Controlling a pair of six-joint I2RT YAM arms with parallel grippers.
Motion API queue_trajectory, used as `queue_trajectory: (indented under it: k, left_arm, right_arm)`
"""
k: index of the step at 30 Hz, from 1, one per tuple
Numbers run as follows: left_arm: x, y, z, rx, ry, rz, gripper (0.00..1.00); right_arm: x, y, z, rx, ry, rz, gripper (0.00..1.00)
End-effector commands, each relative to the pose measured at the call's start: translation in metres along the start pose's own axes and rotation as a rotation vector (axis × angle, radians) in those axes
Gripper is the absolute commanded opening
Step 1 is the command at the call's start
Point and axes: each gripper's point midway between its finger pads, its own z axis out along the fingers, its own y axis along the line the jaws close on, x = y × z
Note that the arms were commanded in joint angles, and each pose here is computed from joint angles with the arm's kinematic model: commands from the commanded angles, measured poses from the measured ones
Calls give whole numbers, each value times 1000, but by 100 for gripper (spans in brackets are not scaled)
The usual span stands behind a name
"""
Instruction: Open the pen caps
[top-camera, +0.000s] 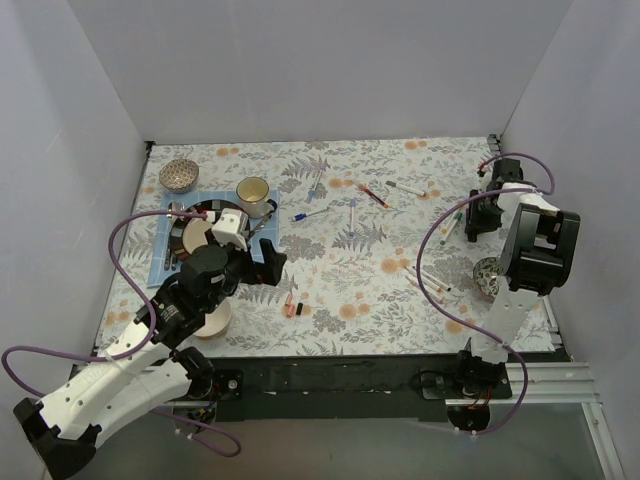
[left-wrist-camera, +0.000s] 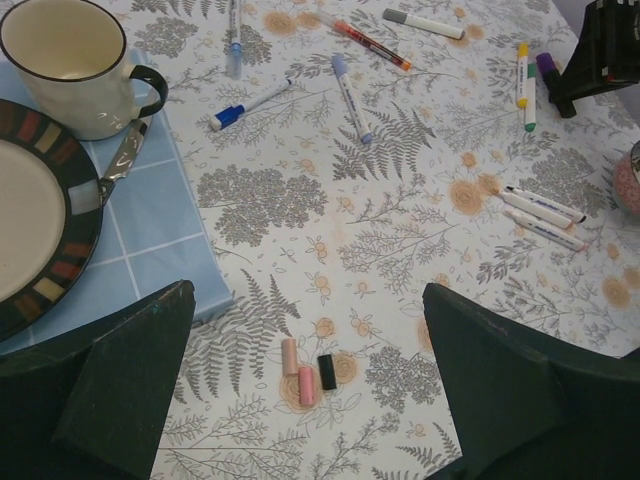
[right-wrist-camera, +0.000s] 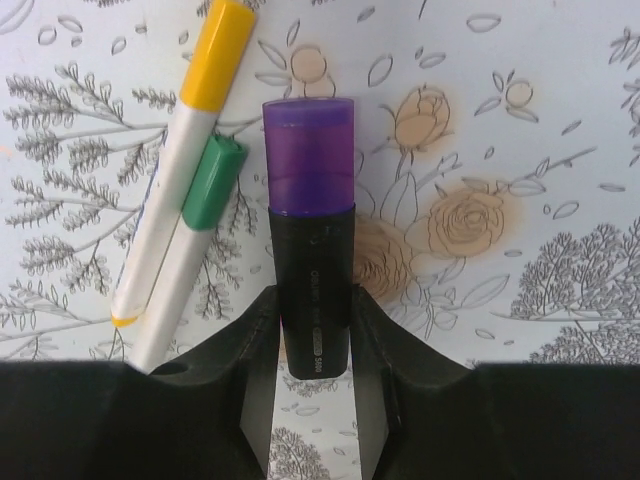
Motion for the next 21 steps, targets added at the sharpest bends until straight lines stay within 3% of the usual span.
queue_trajectory:
  k: [1,5,6,8,9,10,12,13,15,21]
  left_arm:
    - [-1,-21,-3,114,11,-39,98]
    - [-2,-56,-11,283,34,-189,98]
    - [-10,-68,-12,348,0,-228,98]
    - [13,-80,-10,433,48,-300,98]
    - [5,-91,-10,485,24,-380,98]
    - [22,-93,-1,494,63,-414,98]
    - [18,-110,1,587,64,-500,98]
    - [32,-111,13,574,109,-520,98]
    - [24,-123,19,629,95,-553,98]
    - [19,-147,67,640,85,-586,98]
  right_arm:
    - [-26,1,-39,-39,-149,-28,1]
    - [-36,23,-91,-151,-296,-102,1]
    - [-34,43,-100,-258,-322,-139,1]
    - [-19,65,-119,-374,-362,-220,1]
    - [-11,90,-132,-523,-381,-265,1]
    - [-2,102,-139,-600,-395,-320,1]
    - [25,137,-163,-834,-395,-372,1]
    - [34,148,-171,-902,-392,-402,1]
    - [57,174,-187,-1043,-376,-486,1]
    - [99,224,-198,-1149,-316,-701,1]
